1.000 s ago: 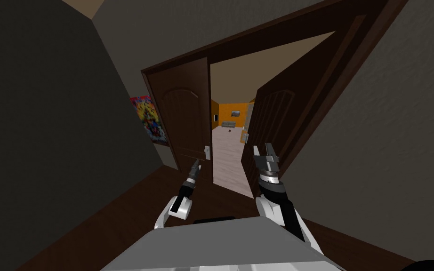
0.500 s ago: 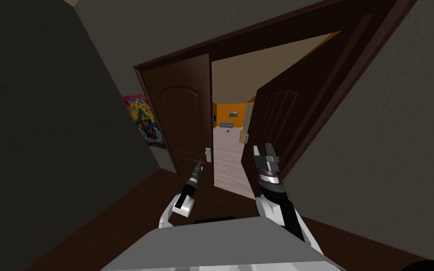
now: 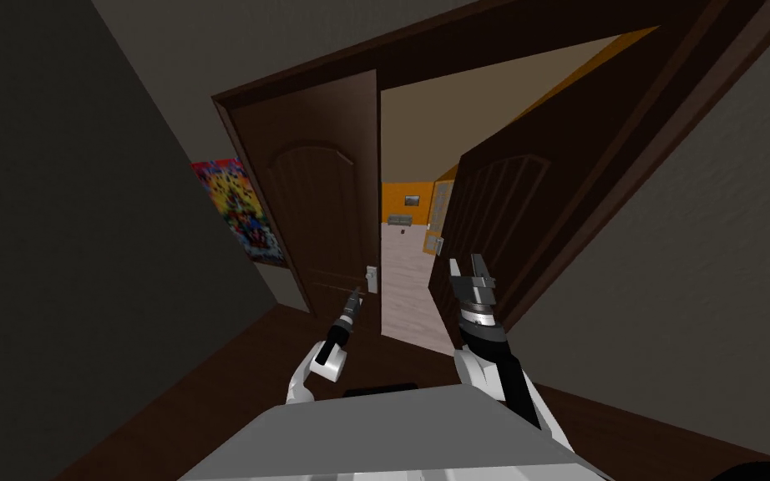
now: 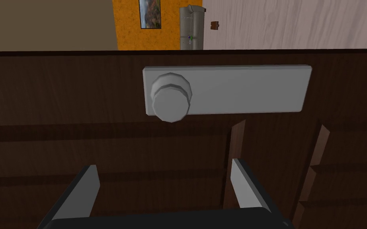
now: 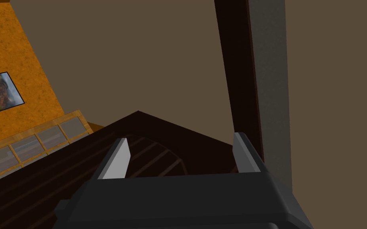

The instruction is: Push the door open

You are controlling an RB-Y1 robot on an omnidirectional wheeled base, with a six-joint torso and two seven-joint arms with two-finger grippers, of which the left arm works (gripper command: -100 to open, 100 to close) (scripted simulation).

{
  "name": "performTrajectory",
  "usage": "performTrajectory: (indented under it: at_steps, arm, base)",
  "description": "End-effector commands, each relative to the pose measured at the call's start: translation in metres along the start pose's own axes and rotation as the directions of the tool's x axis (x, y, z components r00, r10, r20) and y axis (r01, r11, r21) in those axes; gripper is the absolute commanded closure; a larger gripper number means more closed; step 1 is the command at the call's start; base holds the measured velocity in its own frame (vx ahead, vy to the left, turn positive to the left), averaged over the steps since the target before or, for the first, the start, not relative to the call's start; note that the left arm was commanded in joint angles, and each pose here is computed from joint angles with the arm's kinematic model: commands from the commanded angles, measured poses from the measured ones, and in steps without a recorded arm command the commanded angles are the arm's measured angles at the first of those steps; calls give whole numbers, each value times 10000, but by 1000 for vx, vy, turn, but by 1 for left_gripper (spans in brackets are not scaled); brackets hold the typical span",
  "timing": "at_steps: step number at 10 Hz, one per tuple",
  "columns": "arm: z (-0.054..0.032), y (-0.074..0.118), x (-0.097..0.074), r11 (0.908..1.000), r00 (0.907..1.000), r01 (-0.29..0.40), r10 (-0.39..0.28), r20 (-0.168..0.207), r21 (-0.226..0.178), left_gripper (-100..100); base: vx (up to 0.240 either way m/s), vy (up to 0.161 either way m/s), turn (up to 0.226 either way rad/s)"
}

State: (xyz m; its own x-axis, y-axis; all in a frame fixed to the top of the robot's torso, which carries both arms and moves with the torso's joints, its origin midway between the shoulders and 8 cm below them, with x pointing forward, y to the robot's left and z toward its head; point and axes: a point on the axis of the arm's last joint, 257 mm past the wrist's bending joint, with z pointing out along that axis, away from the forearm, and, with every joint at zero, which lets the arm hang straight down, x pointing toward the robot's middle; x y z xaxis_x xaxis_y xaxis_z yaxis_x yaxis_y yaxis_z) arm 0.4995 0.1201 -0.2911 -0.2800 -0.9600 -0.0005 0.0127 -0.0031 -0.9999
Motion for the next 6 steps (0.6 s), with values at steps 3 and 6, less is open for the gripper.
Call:
performTrajectory:
  at_steps: [3,6]
  arm:
    - [38,20,-34,10000,10000,17,-17,89,-31,-100]
    - [71,37,-61,10000,9999,38,-37,168,-59,-100]
  base:
    - [165,-23,-29]
    - [181,-69,-25]
